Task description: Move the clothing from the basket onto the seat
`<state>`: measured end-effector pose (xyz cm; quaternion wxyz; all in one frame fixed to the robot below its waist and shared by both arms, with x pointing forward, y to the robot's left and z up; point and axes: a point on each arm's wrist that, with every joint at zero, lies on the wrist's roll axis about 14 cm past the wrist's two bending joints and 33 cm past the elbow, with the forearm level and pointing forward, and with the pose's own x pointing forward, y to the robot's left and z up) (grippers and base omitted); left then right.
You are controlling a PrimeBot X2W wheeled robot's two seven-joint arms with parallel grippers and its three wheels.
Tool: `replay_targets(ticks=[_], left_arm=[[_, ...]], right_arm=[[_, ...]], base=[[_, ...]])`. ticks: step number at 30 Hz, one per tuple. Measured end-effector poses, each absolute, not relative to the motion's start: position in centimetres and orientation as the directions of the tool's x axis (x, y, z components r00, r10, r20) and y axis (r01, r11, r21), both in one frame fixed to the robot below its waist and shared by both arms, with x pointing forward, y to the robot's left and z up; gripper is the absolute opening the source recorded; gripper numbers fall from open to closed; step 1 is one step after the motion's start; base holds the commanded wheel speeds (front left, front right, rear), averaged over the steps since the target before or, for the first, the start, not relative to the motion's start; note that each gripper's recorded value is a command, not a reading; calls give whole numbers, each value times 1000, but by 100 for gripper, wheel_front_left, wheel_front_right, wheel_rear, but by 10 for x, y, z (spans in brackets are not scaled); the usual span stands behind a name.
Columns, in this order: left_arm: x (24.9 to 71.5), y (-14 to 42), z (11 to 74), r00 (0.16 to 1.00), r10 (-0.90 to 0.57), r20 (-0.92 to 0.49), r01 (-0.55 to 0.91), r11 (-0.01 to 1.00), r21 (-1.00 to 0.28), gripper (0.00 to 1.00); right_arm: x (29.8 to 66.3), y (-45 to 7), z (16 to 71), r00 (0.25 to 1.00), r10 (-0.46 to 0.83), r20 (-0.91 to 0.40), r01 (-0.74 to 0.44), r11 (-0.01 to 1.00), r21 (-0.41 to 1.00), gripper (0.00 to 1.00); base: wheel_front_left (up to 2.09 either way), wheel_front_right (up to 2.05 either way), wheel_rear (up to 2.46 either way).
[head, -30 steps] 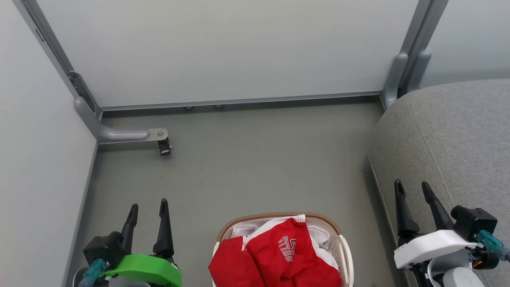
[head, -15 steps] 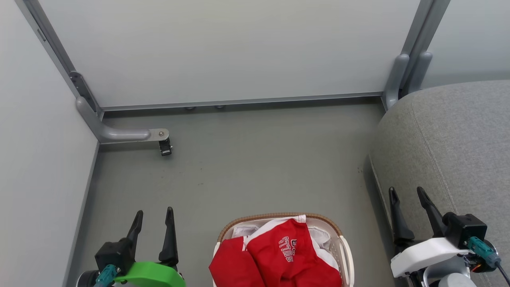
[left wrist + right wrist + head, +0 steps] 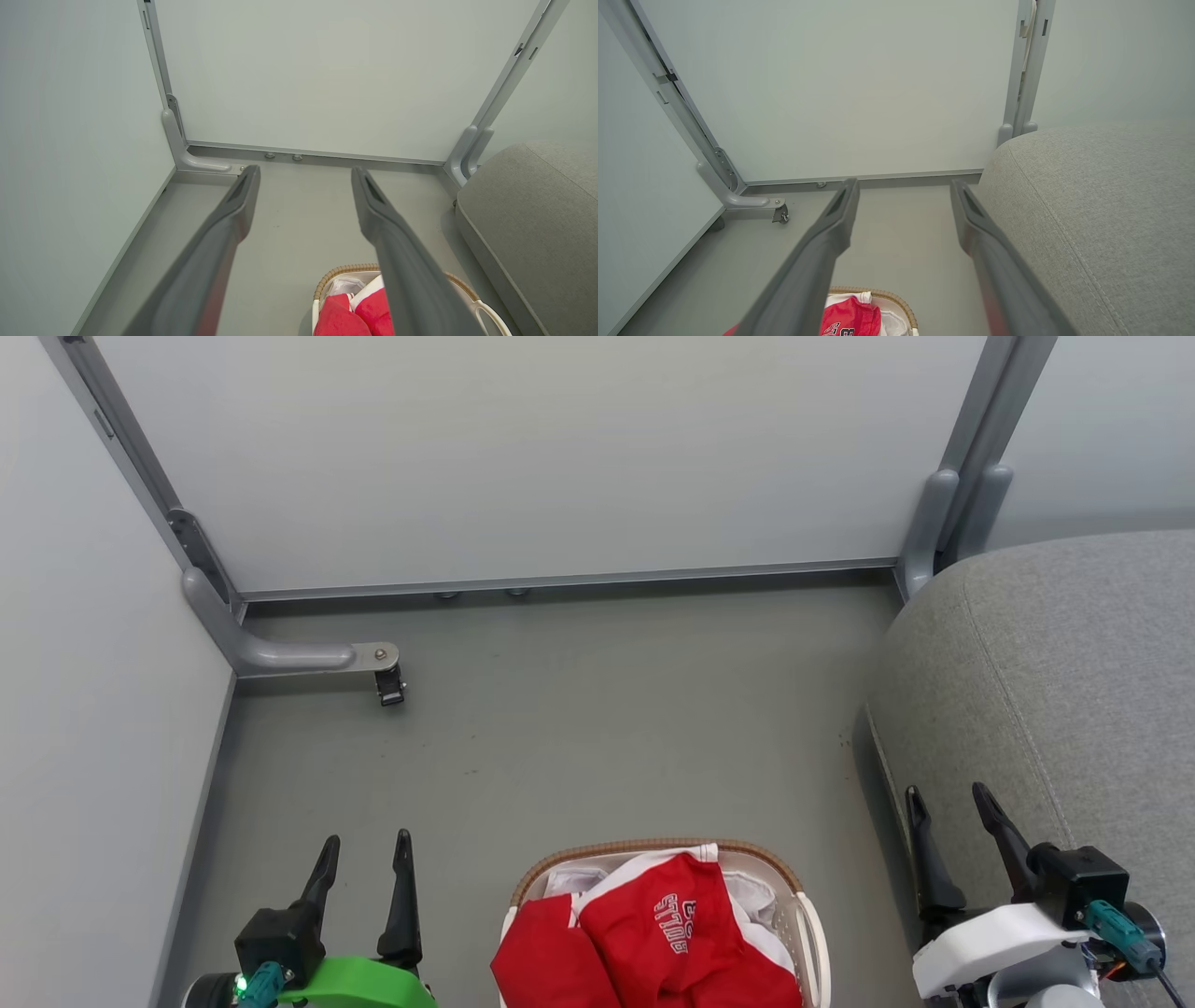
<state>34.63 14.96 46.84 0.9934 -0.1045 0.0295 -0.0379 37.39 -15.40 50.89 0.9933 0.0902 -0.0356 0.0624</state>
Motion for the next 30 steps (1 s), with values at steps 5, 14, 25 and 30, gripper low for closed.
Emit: replay_targets(ticks=[5,14,25,30], left_arm=[[346,149,468,995,-81,-53,68,975,-212,100],[345,149,466,995,-82,-59,68,975,-212,100],[346,145,460,992,-95,-78,77,975,-209,100],[352,136,455,987,-128,-95,107,974,-200,100]], right_arm=[[373,-154,508,990,119,80,-131,976,175,100],[373,-154,508,990,119,79,-131,976,175,100],[376,-157,505,991,110,71,-121,977,175,100],[383,-158,504,992,106,70,-117,978,170,100]], base=[[0,0,0],[0,0,0],[0,0,0],[0,0,0]])
